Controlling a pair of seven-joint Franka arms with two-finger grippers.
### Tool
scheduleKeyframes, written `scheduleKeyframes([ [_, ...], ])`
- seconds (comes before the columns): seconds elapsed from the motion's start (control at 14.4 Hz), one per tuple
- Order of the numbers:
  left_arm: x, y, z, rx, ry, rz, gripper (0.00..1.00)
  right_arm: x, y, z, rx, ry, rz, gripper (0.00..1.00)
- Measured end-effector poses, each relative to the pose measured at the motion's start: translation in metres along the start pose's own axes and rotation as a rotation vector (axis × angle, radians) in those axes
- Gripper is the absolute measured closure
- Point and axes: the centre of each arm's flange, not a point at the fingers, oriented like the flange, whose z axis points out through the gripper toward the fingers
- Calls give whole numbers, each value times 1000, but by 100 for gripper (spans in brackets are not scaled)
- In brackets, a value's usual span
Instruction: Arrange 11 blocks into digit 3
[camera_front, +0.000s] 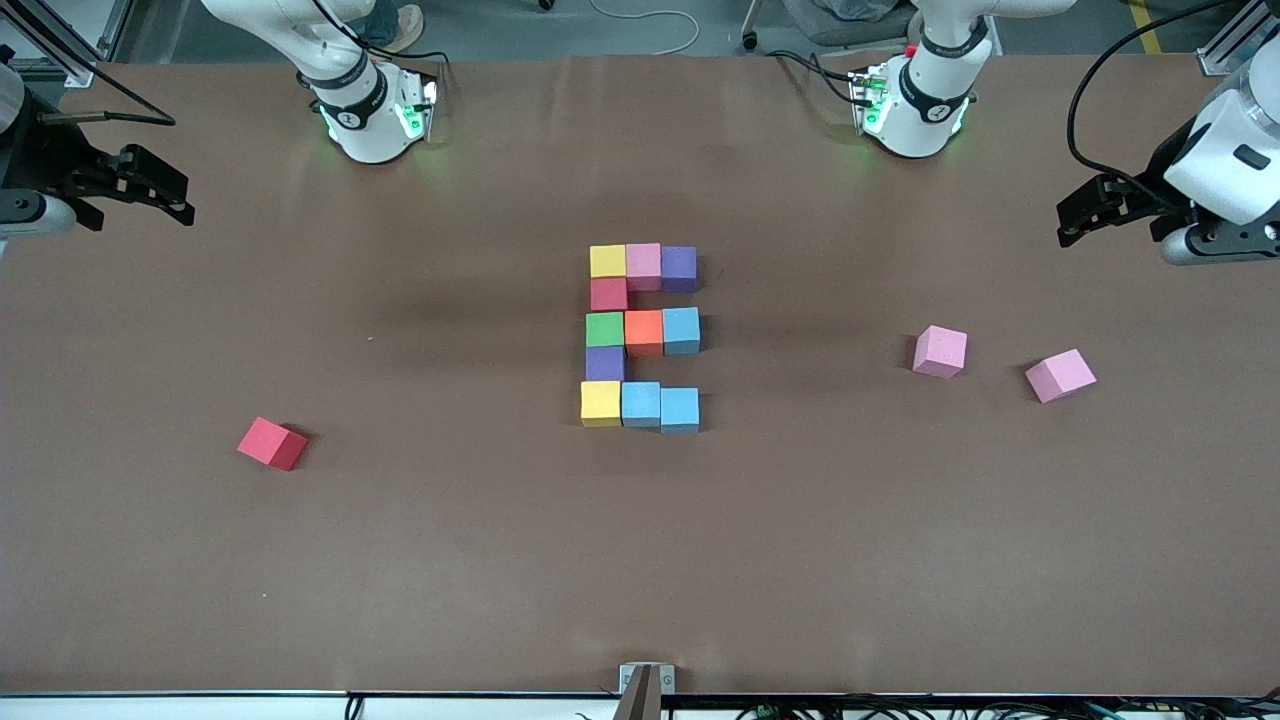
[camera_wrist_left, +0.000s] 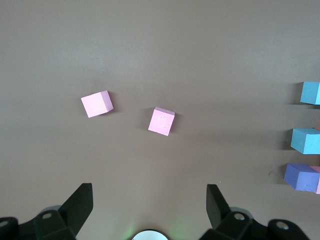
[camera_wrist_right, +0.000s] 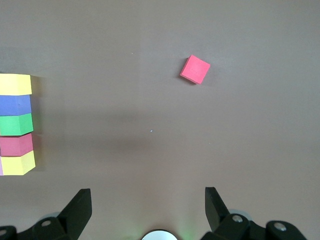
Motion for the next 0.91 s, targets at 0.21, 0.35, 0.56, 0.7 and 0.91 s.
scheduleKeyframes([
  [0.21, 0, 2, 0, 0, -1, 3, 0, 0, 0, 0, 0, 1, 0, 0],
  [0.35, 0, 2, 1, 0, -1, 3, 0, 1, 0, -1, 0, 6, 0, 0],
  [0.56, -1, 4, -1, 0, 3, 7, 0, 1, 1, -1, 0, 10, 2, 0],
  [0.7, -2, 3, -10, -3, 21, 6, 0, 1, 6, -1, 1, 11, 11, 0],
  [0.91, -4, 3, -20, -6, 41, 5, 0, 1, 11, -3, 2, 13, 11, 0],
])
